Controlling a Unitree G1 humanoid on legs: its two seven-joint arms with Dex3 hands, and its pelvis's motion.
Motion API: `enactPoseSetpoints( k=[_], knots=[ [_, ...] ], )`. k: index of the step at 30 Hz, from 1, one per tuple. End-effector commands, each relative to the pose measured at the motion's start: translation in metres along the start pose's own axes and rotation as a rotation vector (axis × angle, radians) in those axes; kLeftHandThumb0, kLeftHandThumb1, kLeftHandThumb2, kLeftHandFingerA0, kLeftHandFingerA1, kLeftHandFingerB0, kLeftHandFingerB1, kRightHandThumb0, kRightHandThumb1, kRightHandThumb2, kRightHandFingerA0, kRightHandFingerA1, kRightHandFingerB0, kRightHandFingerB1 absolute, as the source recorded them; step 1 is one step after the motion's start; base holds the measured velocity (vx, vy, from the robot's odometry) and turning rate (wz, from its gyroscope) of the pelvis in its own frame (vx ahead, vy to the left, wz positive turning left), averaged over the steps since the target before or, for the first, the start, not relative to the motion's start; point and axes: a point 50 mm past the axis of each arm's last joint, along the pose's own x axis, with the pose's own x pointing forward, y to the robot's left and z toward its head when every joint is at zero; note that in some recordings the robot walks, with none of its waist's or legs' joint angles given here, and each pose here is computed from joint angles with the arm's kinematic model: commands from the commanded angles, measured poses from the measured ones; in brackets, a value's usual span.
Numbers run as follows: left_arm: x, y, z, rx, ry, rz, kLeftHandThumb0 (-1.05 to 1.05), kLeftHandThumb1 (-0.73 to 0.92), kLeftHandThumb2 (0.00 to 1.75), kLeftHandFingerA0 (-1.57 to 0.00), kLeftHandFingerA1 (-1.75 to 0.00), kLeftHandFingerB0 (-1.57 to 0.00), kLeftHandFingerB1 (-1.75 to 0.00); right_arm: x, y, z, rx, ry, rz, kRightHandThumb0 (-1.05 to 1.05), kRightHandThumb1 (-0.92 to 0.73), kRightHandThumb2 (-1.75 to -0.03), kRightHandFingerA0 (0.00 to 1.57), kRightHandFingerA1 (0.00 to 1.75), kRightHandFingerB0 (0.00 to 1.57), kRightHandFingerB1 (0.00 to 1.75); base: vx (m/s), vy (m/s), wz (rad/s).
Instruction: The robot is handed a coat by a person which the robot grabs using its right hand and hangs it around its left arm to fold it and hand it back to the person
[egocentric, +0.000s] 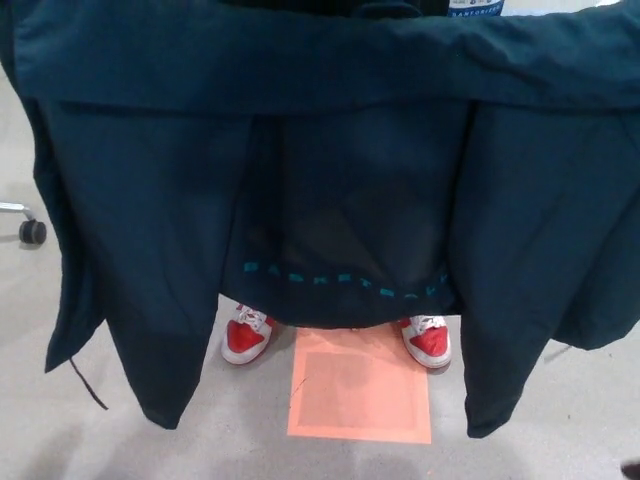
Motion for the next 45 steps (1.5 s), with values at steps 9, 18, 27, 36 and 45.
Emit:
enactPoseSetpoints(
  k=[9,18,27,36,45],
  knots=[
    [0.002,-0.004,0.024,-0.036,-0.16,-0.055,-0.63,0.73,1.02,-0.01,-0.41,0.0,-0.34,-0.144,-0.024,0.108,0.193,-1.057,-0.326,-0.7,-0.81,-0.65,0.35,0.38,0.27,0.35,0.0,0.0,0.0],
    [0.001,0.002,0.024,-0.054,-0.149,-0.038,-0.67,0.72,1.02,-0.09,-0.45,0.0,-0.34,-0.256,-0.044,0.166,0.111,-1.612,-0.596,-0.75,-0.65,-0.94,0.28,0.5,0.24,0.47,0.0,0.0,0.0],
    [0.001,0.004,0.025,-0.101,-0.16,-0.041,-0.65,0.75,0.93,-0.08,-0.4,-0.06,-0.35,-0.312,-0.053,0.192,0.019,-1.836,-0.624,-0.78,-0.66,-0.72,0.37,0.43,0.3,0.38,0.0,0.0,0.0],
    [0.002,0.008,0.031,-0.136,-0.151,-0.022,-0.32,0.64,1.14,0.0,-0.48,0.0,-0.48,-0.344,-0.067,0.221,-0.174,-1.915,-0.75,-0.78,-0.58,-0.98,0.18,0.45,0.18,0.44,0.0,0.0,0.0],
    [0.002,0.014,0.039,-0.119,-0.151,-0.03,-0.33,0.64,1.15,0.0,-0.48,0.0,-0.48,-0.364,-0.08,0.269,-0.388,-1.888,-0.723,-0.78,-0.66,-0.6,0.25,0.3,0.23,0.29,0.0,0.0,0.0]
  ],
)
